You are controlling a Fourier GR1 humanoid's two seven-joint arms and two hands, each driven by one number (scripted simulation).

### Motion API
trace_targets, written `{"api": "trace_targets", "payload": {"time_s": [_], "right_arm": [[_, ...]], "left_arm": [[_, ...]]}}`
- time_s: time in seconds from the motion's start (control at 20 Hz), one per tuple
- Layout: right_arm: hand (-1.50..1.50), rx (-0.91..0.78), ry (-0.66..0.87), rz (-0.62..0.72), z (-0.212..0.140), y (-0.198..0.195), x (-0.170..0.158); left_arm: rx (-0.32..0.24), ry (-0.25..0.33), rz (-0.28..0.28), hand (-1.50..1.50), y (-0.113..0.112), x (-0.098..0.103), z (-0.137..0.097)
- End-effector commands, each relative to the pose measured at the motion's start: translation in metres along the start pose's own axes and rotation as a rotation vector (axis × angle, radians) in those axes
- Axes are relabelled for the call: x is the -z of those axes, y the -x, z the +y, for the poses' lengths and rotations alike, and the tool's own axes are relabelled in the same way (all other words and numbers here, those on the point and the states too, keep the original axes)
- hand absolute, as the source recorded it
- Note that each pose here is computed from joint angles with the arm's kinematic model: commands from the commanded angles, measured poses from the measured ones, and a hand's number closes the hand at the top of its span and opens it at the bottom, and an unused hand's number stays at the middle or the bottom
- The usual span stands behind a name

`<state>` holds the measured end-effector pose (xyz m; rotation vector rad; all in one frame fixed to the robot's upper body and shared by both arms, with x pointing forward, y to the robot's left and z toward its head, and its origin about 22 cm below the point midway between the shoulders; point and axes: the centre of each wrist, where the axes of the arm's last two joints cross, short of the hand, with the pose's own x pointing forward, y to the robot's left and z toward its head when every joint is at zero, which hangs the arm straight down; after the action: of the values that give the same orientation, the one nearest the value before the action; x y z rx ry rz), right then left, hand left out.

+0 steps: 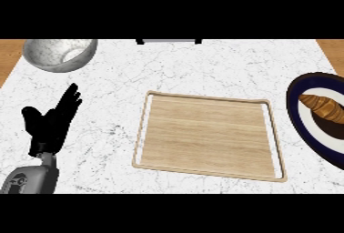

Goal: Pick the croissant from the tray and place it in the plate

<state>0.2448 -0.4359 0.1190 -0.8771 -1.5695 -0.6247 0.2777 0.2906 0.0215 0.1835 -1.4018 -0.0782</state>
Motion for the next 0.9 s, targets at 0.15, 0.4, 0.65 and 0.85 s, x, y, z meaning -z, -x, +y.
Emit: {"api": "trace_targets", "payload": {"time_s": [0.15,0.4,0.65,0.85], "right_arm": [[-1.50,0.060,-0.034,-0.001,-0.051,0.029,-0.026],[-1.50,0.065,0.007,-0.035,-0.076,0.068,-0.013],[-1.50,0.045,0.022,-0.034,-0.082,0.052,-0.038],[-1.50,0.015,0.015,-0.008,-0.110,0.050,-0.012]], "left_arm": [[-0.005,-0.006,-0.002,0.00,-0.005,0.011,-0.007],[-0.008,-0.007,-0.005,0.00,-0.016,0.015,-0.011],[-0.002,-0.004,-0.001,0.00,0.000,-0.005,0.005],[-0.001,0.007,0.009,0.00,0.012,-0.002,-0.010]]}}
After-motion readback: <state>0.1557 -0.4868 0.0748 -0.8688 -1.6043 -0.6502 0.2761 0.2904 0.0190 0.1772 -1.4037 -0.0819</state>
